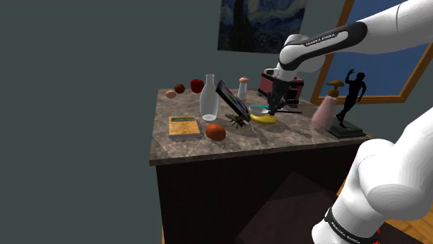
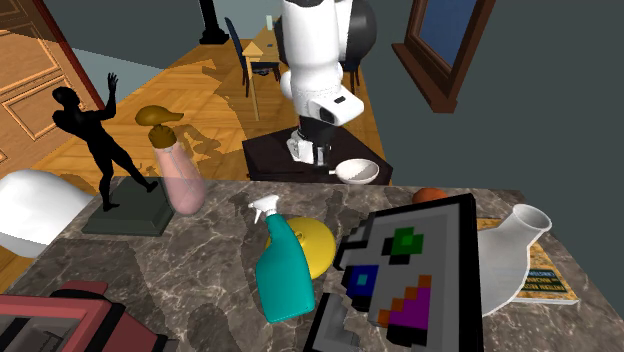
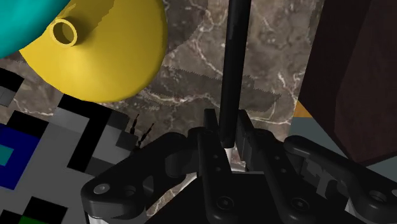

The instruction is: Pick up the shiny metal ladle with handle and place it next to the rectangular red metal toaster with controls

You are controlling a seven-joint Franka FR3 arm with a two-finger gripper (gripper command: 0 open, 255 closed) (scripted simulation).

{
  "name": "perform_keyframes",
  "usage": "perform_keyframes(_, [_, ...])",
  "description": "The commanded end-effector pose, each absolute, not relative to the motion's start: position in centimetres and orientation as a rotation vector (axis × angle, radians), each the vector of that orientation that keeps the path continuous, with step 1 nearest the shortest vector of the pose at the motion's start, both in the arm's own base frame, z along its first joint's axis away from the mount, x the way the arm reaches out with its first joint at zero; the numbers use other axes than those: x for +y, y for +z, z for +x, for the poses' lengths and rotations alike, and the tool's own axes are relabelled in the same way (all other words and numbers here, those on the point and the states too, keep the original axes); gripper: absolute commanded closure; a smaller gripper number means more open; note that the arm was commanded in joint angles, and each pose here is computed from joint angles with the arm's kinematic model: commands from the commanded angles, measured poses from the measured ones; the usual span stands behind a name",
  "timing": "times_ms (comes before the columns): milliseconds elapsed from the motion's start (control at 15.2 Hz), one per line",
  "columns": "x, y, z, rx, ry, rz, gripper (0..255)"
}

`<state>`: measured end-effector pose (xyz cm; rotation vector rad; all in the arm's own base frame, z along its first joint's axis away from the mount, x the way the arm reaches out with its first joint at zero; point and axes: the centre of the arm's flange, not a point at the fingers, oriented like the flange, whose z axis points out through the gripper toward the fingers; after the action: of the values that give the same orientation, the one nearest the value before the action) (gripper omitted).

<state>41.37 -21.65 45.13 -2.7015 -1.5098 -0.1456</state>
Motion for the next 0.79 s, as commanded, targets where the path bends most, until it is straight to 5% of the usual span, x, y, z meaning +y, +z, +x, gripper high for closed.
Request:
perform_keyframes(0, [-21.8, 46.3, 41.4, -1.510, -0.145, -2.701, 255])
perform_keyframes(726, [-21.8, 52.1, 41.4, -1.510, -0.145, -2.701, 255])
